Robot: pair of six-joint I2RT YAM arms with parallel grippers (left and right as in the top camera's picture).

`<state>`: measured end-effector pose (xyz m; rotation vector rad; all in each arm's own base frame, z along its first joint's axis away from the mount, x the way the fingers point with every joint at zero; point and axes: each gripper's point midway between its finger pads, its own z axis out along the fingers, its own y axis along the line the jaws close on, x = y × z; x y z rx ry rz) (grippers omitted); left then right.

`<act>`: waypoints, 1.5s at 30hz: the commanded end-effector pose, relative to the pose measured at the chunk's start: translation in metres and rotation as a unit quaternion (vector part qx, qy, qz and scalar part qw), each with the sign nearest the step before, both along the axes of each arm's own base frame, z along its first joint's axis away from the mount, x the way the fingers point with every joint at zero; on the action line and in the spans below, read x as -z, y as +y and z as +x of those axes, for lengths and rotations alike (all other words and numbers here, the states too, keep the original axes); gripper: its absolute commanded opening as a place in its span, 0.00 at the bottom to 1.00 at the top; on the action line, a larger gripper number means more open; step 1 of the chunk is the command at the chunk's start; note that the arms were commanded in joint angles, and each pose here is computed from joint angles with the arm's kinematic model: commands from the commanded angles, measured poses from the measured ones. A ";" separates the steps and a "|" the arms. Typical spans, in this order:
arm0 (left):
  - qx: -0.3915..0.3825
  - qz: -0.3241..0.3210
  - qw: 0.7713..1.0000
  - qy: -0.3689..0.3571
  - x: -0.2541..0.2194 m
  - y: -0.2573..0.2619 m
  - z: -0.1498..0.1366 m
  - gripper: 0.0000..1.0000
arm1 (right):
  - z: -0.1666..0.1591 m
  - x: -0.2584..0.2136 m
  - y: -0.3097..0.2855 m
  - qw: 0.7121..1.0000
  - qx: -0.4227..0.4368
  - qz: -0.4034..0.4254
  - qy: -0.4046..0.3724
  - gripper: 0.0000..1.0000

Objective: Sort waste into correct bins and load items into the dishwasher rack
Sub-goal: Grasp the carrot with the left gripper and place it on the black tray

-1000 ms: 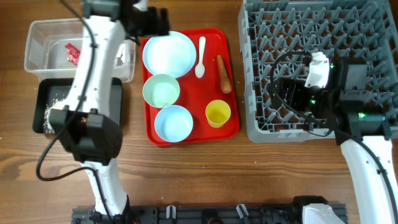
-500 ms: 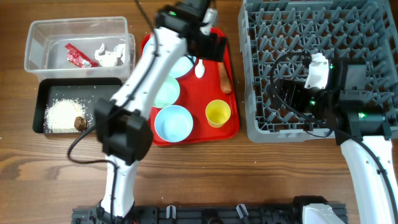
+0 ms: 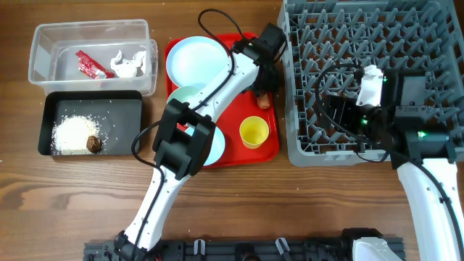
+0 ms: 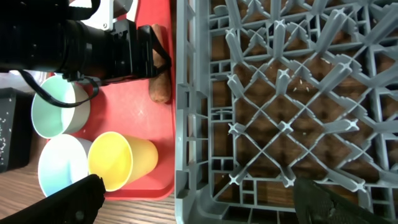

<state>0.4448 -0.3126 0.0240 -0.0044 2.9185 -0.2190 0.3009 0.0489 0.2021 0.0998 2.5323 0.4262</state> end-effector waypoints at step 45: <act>-0.626 -0.002 0.779 0.033 -0.022 0.463 -0.111 0.04 | -0.002 -0.001 -0.006 1.000 0.008 -0.016 0.007 1.00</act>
